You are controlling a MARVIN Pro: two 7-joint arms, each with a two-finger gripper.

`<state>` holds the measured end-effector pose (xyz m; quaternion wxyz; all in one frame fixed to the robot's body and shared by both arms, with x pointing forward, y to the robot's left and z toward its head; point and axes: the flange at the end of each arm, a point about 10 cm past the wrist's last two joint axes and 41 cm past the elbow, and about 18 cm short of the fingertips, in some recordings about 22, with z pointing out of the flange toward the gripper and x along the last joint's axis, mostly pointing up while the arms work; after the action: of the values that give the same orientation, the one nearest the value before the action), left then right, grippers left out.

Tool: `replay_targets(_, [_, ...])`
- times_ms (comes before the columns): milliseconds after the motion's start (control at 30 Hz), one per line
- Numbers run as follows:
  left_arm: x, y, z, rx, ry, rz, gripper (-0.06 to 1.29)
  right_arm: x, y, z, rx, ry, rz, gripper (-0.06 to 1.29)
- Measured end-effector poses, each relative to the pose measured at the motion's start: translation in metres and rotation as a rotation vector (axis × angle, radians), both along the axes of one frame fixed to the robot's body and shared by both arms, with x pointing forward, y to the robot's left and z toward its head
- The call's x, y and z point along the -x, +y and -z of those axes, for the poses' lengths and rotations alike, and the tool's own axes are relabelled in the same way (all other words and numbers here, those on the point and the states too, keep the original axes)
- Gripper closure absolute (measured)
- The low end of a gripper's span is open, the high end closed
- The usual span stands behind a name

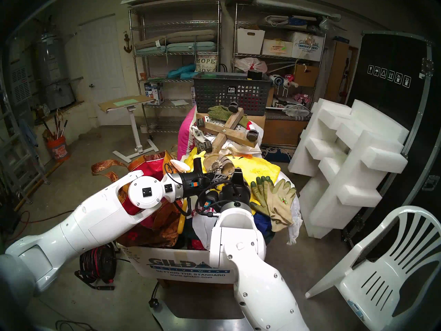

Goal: Unbuckle a shoe

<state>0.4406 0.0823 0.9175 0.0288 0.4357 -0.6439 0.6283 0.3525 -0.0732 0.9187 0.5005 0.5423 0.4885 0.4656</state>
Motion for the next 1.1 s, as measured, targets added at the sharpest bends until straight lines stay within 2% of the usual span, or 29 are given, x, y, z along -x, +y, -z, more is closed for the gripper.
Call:
replay_targets(567, [-0.003, 0.008, -0.002, 0.012, -0.008, -0.007, 1.25, -0.012, 0.008, -0.003, -0.074, 0.025, 0.101, 1.25])
replay_targets(767, [-0.002, 0.008, -0.003, 0.013, -0.012, -0.006, 1.25, -0.019, 0.001, -0.005, -0.088, 0.016, 0.147, 1.25])
replay_targets(1100, [0.002, 0.004, 0.001, 0.005, -0.008, 0.008, 1.25, -0.025, -0.009, -0.01, -0.102, 0.003, 0.184, 1.25])
